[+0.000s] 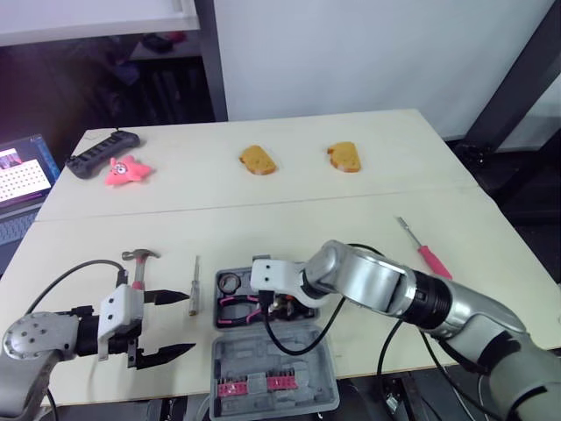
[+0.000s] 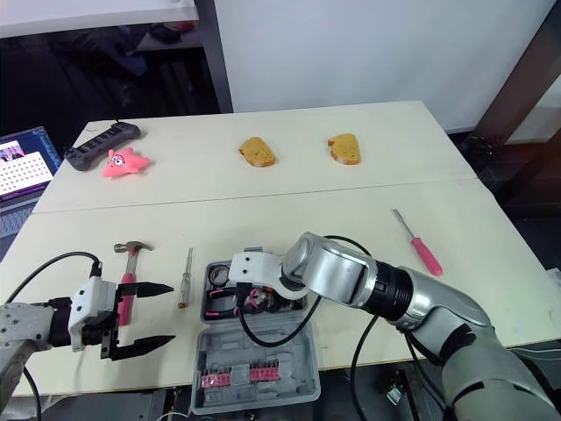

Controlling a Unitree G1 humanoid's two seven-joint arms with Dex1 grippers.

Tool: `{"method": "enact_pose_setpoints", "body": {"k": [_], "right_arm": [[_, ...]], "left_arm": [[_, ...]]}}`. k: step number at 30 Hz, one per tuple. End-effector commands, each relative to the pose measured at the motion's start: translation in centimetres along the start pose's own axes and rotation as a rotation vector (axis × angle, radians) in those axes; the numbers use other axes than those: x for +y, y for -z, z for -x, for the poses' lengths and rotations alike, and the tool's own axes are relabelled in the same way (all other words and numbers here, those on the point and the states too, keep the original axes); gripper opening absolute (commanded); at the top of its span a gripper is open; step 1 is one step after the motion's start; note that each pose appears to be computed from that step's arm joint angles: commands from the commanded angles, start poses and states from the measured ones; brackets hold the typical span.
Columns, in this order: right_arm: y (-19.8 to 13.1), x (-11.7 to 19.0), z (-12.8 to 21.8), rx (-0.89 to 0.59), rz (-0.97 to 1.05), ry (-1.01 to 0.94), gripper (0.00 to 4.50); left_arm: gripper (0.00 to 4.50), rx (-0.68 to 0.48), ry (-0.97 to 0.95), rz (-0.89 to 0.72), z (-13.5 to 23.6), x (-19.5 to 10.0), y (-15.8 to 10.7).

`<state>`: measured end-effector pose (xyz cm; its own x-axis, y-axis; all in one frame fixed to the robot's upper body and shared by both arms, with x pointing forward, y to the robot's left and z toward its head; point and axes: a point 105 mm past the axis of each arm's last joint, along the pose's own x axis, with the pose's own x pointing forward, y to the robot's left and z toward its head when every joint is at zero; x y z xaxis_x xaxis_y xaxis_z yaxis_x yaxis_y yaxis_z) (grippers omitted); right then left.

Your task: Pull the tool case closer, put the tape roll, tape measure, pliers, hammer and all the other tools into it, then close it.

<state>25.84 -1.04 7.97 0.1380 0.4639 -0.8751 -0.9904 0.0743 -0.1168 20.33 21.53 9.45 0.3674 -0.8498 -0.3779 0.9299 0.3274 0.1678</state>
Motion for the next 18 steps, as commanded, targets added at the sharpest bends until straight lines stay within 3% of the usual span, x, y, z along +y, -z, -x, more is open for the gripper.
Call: {"method": "enact_pose_setpoints", "body": {"k": [1, 2, 3, 9, 13, 18], "right_arm": [[-1.4, -0.4, 0.7, -0.073, 0.014, 0.024, 3.84], [-1.5, -0.5, 0.8, -0.083, 0.009, 0.028, 4.29], [-1.8, -0.5, 1.1, -0.114, -0.001, 0.026, 4.40], [-3.4, -0.3, 2.4, -0.338, 0.000, 0.010, 4.40], [-3.1, -1.1, 2.0, -0.420, -0.001, 0.067, 2.70], [-4.1, -0.4, 1.8, -0.630, 0.001, 0.032, 0.20]], "left_arm": [[4.50, -0.004, -0.010, -0.028, 0.2, 0.4, -0.7], [4.50, -0.004, -0.010, -0.028, 0.2, 0.4, -0.7], [4.50, -0.005, -0.010, -0.029, 0.2, 0.5, -0.7], [4.50, -0.009, -0.015, -0.031, 0.0, 0.8, -0.7], [4.50, -0.008, -0.015, -0.031, 0.0, 0.9, -0.7], [4.50, -0.005, -0.017, -0.031, 0.2, 1.1, -0.7]]}}
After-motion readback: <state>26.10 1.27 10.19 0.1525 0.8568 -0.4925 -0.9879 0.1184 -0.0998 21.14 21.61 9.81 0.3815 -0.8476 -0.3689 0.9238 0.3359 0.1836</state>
